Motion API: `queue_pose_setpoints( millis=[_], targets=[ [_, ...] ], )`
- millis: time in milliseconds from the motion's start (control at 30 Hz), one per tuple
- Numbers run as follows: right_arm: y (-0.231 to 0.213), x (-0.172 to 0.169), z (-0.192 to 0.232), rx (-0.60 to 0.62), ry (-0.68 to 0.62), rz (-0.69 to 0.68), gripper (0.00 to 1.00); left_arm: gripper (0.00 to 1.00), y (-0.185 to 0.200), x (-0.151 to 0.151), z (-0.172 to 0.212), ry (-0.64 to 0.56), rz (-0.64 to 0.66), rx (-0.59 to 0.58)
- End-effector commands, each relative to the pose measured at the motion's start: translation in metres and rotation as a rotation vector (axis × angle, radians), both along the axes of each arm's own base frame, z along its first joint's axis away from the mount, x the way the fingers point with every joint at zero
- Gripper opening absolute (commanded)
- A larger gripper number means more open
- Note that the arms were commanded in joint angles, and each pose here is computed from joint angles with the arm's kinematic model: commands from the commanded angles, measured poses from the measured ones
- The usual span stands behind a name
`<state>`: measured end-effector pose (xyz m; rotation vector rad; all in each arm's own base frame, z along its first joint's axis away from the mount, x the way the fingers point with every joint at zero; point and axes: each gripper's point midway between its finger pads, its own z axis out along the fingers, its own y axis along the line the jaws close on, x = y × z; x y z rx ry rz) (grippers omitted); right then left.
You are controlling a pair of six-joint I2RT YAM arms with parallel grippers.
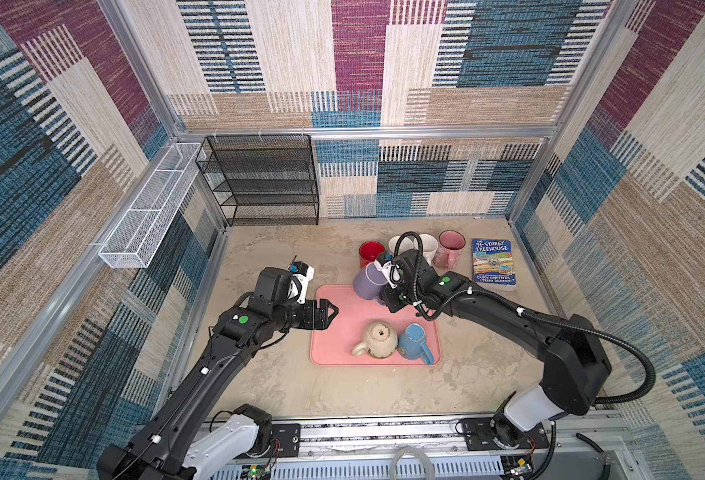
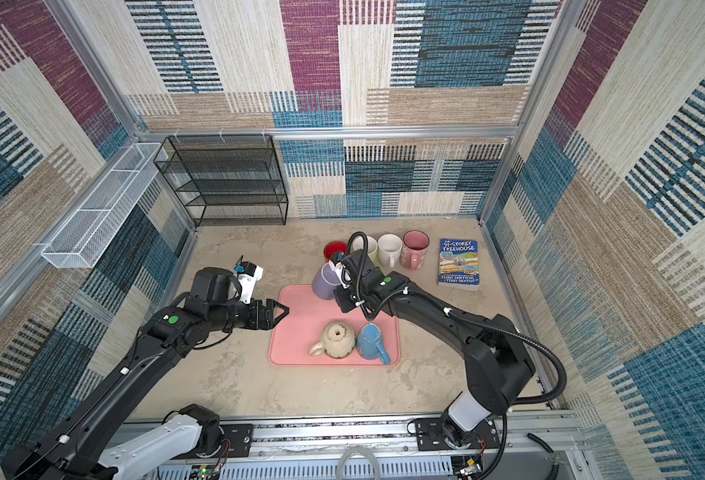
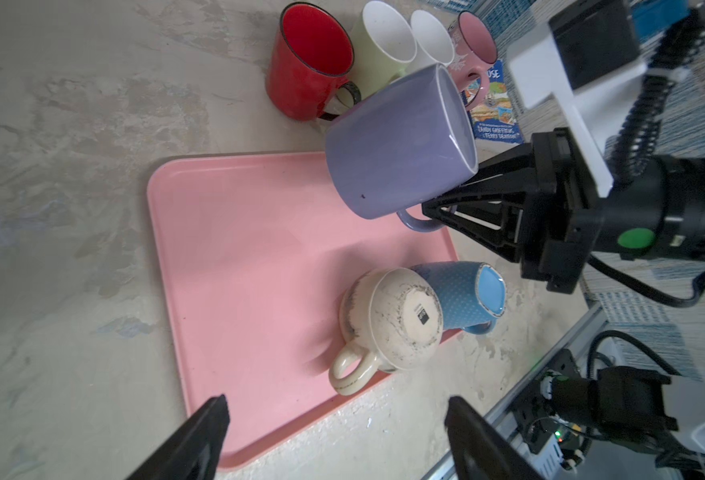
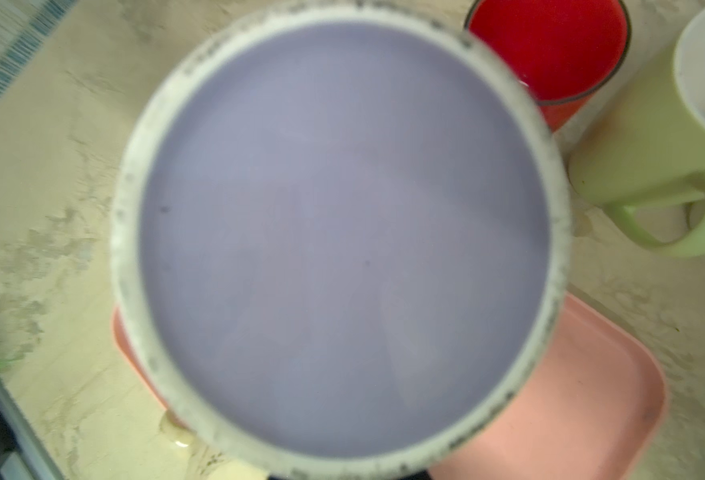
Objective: Turn the mug right side up
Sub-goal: 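Tilt the purple mug toward the left gripper while the left gripper reaches in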
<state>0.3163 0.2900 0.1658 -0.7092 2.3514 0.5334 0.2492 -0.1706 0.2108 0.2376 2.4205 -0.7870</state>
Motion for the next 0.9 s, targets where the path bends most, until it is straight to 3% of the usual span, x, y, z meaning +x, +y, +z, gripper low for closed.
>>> queue_pose_setpoints(
  millis=[0,400,700,867],
  targets=[
    [0.024,0.002,0.049,0.226,-0.096,0.055,0.0,0.87,-0.025,0.006,0.018,-0.03,-0.046,-0.179],
    [0.002,-0.03,0.1,0.608,-0.066,0.174,0.0,0.8,-0.054,0.009,0.034,-0.115,-0.134,-0.419],
    [0.0,-0.051,0.117,0.786,-0.047,0.274,0.0,0.7,-0.084,0.003,0.041,-0.149,-0.242,-0.453],
    [0.003,-0.059,0.119,0.84,-0.023,0.325,0.0,0.6,-0.098,0.002,0.045,-0.177,-0.279,-0.48]
  ],
)
